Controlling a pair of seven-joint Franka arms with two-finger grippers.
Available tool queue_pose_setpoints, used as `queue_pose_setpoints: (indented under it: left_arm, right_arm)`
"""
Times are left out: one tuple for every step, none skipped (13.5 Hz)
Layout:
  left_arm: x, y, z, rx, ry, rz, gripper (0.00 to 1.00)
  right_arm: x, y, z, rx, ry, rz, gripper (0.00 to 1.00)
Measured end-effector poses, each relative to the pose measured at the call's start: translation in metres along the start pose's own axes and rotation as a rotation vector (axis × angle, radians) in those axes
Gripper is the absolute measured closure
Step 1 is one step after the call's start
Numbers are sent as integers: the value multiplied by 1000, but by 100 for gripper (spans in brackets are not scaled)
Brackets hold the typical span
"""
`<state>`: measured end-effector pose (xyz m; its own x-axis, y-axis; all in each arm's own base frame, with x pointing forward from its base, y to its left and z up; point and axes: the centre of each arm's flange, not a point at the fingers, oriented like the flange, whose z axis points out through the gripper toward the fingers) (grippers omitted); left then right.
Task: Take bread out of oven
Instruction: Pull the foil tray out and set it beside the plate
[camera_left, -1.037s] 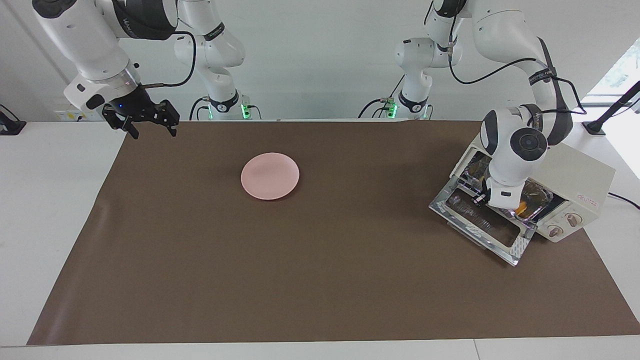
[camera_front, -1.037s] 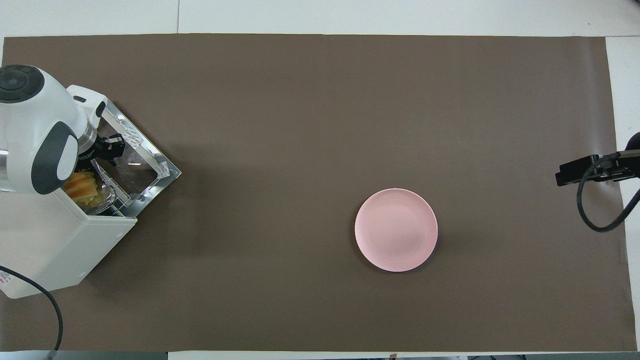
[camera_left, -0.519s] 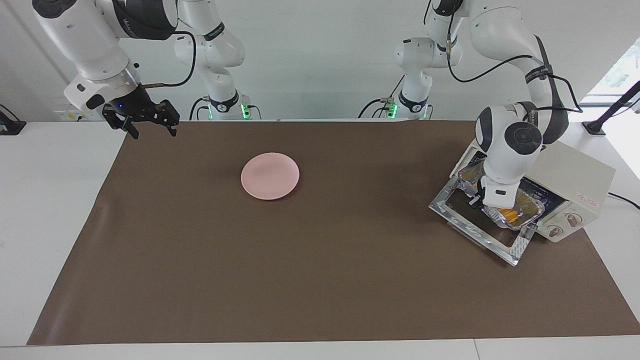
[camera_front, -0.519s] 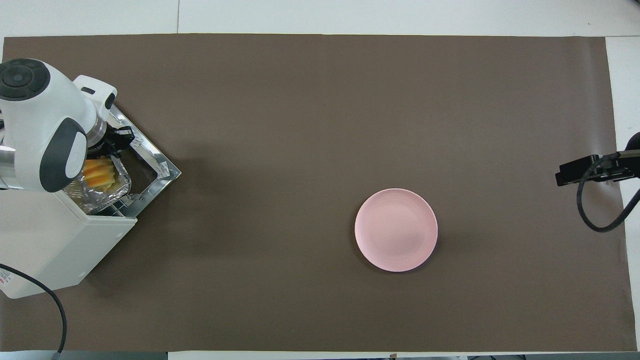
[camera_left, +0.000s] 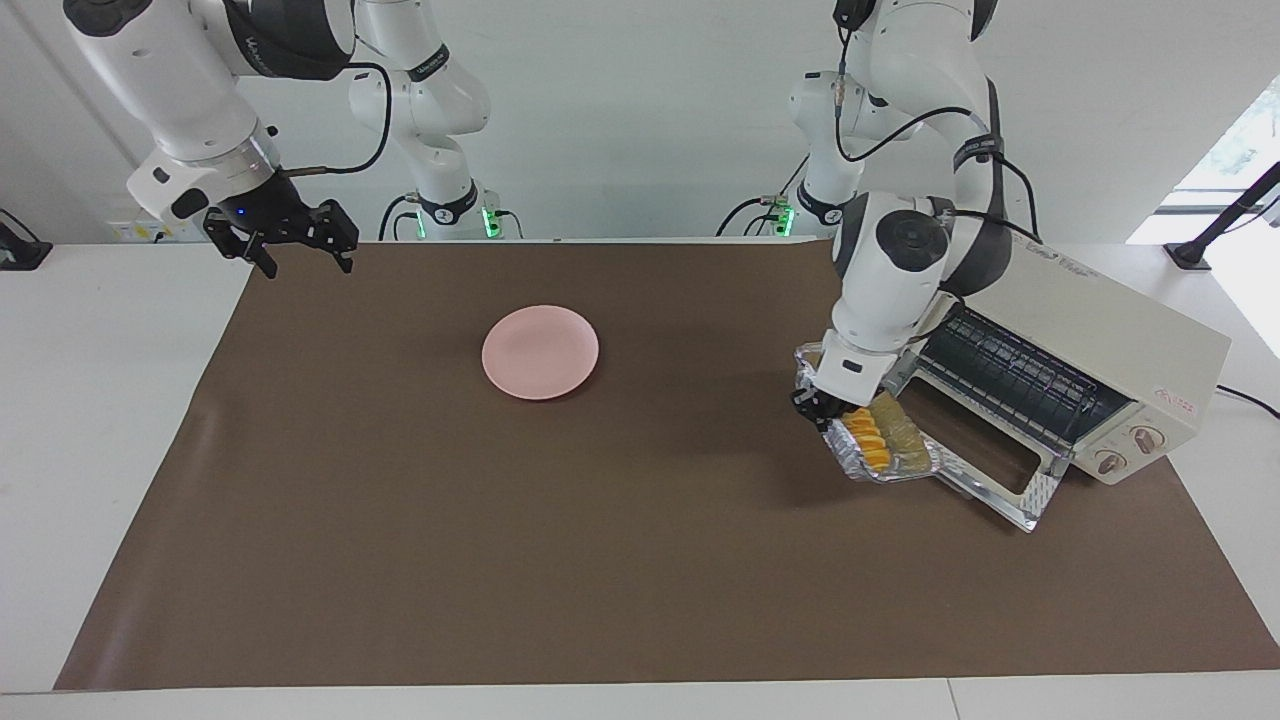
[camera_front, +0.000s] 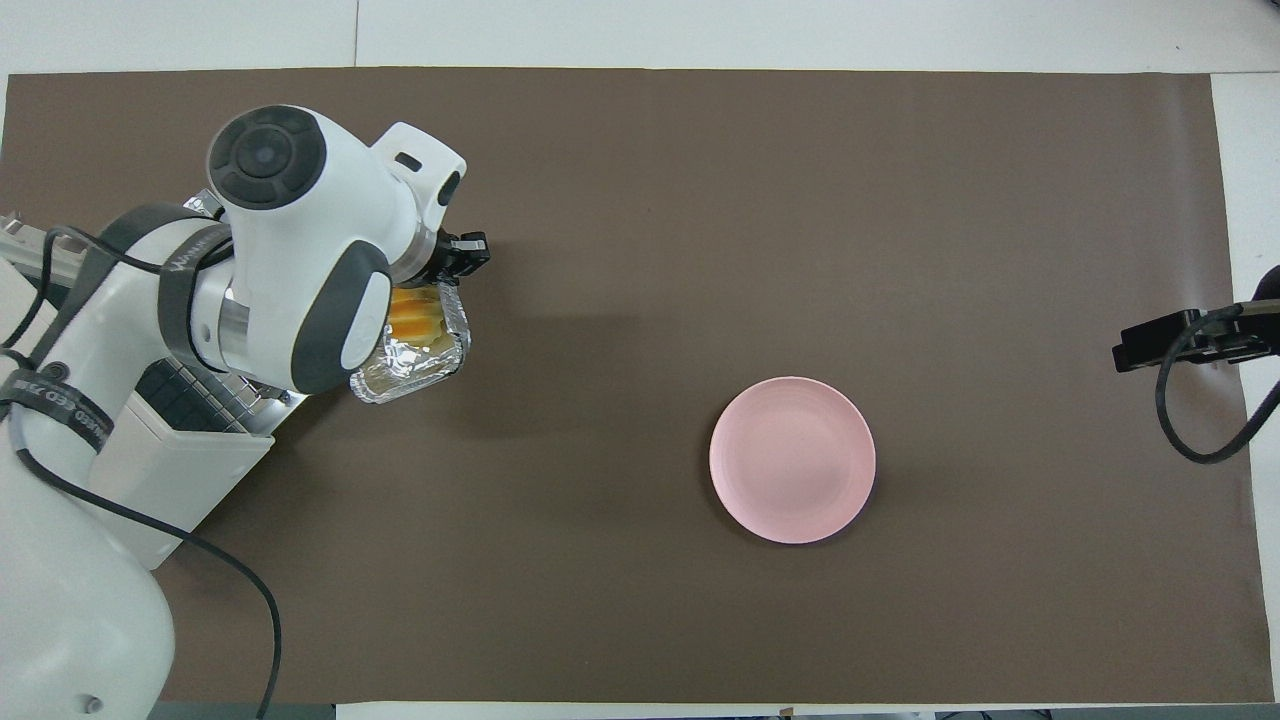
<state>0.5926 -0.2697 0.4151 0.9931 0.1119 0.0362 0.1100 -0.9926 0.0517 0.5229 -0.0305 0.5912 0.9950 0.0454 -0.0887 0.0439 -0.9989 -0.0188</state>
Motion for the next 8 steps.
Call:
queue_pose_setpoints:
  left_arm:
    - [-14, 23, 6, -1, -11, 38, 98]
    - [-29, 46, 15, 3, -24, 76, 98]
    - [-44, 67, 25, 10, -38, 112, 98]
    - [-58, 85, 36, 13, -51, 143, 98]
    - [-72, 103, 45, 5, -65, 169, 98]
    - [-88, 122, 51, -9, -80, 193, 98]
    - [-103, 138, 54, -23, -85, 215, 98]
    - [-112, 150, 56, -35, -78, 229, 98]
  right_arm:
    - [0, 0, 0, 0, 0, 1, 0]
    - [0, 1, 0, 0, 0, 1, 0]
    - [0, 1, 0, 0, 0, 1, 0]
    - [0, 1, 0, 0, 0, 1, 0]
    - [0, 1, 0, 0, 0, 1, 0]
    - [0, 1, 0, 0, 0, 2, 0]
    - [0, 1, 0, 0, 0, 2, 0]
    - [0, 1, 0, 0, 0, 2, 0]
